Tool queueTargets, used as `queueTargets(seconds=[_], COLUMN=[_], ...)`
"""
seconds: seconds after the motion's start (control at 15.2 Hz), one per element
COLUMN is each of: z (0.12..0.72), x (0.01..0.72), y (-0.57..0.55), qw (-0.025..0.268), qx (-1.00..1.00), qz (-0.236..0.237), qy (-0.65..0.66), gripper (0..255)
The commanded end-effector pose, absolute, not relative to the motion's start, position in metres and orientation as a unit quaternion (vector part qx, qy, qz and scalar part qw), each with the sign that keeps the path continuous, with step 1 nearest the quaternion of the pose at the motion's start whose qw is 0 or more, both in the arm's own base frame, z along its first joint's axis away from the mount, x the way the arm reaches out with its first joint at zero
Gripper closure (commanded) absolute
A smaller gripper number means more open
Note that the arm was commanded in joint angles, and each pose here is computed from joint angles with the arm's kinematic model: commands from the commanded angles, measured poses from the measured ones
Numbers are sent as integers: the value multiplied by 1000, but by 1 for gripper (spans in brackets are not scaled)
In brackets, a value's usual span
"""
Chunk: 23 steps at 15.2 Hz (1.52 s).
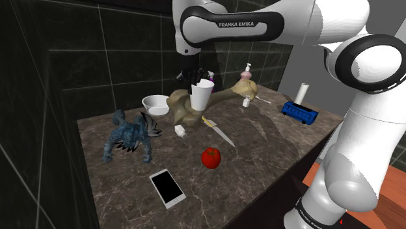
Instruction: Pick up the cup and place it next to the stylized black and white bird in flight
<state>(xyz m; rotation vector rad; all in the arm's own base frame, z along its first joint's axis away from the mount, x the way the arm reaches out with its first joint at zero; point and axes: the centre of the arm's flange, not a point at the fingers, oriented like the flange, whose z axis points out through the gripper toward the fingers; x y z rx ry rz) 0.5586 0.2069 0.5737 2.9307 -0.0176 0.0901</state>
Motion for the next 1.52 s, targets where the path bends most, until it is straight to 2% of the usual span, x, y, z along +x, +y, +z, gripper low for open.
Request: queueTargets(seconds=[0.0,1.45], z=[563,447], x=[558,558], y=[206,206], qw=[104,104], qx=[994,994], qz=[31,31], qy=[-6,-6], gripper=[255,255])
